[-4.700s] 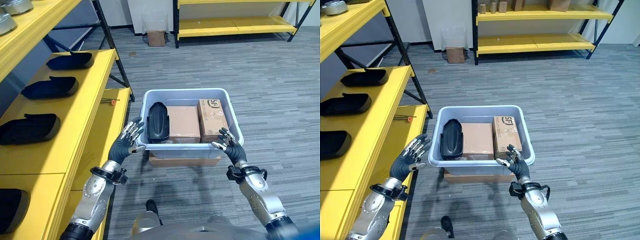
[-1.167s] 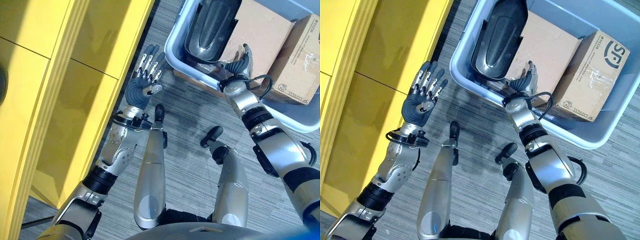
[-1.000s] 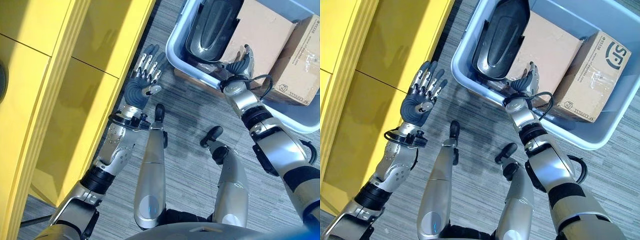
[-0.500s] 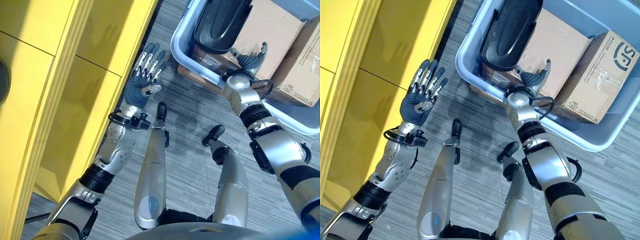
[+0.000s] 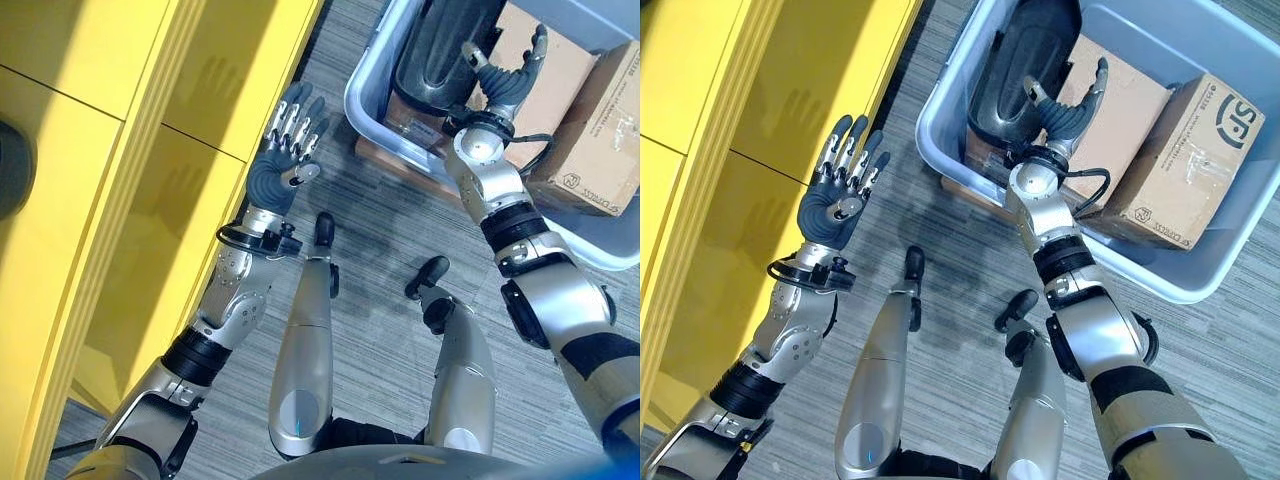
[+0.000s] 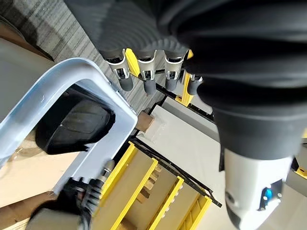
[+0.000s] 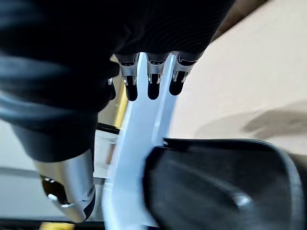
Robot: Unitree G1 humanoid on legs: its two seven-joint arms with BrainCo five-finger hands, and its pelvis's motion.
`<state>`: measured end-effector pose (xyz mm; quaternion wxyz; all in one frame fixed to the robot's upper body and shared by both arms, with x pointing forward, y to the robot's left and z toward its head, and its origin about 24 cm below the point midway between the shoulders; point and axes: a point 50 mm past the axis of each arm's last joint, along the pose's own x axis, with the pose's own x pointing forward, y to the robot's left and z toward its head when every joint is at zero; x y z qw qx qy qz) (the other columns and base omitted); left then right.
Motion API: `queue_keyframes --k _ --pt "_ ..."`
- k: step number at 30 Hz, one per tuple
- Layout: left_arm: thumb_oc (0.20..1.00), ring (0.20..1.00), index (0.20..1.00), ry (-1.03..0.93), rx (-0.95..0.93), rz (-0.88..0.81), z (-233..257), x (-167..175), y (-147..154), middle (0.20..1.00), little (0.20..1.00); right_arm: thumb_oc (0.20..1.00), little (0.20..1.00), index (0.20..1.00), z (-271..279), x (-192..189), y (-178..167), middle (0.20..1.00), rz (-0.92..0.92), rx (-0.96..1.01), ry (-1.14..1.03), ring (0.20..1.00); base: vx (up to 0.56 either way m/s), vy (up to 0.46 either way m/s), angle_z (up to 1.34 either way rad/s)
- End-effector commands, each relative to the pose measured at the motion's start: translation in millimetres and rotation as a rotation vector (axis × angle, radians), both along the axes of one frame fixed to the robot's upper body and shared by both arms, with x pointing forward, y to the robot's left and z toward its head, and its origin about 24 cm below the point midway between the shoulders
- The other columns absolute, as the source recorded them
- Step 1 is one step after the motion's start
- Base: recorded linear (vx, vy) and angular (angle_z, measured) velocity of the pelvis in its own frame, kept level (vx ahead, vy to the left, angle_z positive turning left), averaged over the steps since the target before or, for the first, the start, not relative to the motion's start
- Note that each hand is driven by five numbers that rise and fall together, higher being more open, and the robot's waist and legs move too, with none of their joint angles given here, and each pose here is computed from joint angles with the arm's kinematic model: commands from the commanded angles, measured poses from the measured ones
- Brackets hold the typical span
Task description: Move parts from the plastic box to the shelf.
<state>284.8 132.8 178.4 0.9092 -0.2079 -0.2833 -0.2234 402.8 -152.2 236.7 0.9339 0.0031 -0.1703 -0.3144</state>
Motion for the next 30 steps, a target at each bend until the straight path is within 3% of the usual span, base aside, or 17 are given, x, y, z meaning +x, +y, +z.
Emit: queue_keyframes --k 1,3,10,18,30 --pt "1.000 1.000 1.000 -0.125 -0.053 -0.034 20 -13 -2 1.000 1.000 1.000 1.000 1.000 22 -2 -20 1.000 -0.127 -0.123 -0.025 1.000 0.02 0.004 0.14" --pt "1.000 1.000 1.000 -0.133 -0.042 -0.033 21 -13 -3 1.000 1.000 1.000 1.000 1.000 17 0 -25 1.000 -0.152 -0.070 0.009 1.000 0.02 -0.011 0.09" --pt "1.000 1.000 1.000 -0.135 -0.053 -0.054 21 -14 -3 1.000 1.000 1.000 1.000 1.000 18 0 -35 1.000 -0.292 -0.212 0.066 1.000 0.02 -0.014 0.12" --pt "1.000 1.000 1.000 -0.138 -0.049 -0.072 18 -15 -5 1.000 1.000 1.000 1.000 1.000 11 -1 -45 1.000 -0.414 -0.240 0.157 1.000 0.00 -0.013 0.07" --pt "1.000 1.000 1.000 -0.170 -0.024 -0.089 17 -15 -2 1.000 1.000 1.000 1.000 1.000 -18 0 -68 1.000 -0.422 -0.130 0.291 1.000 -0.03 -0.061 -0.02"
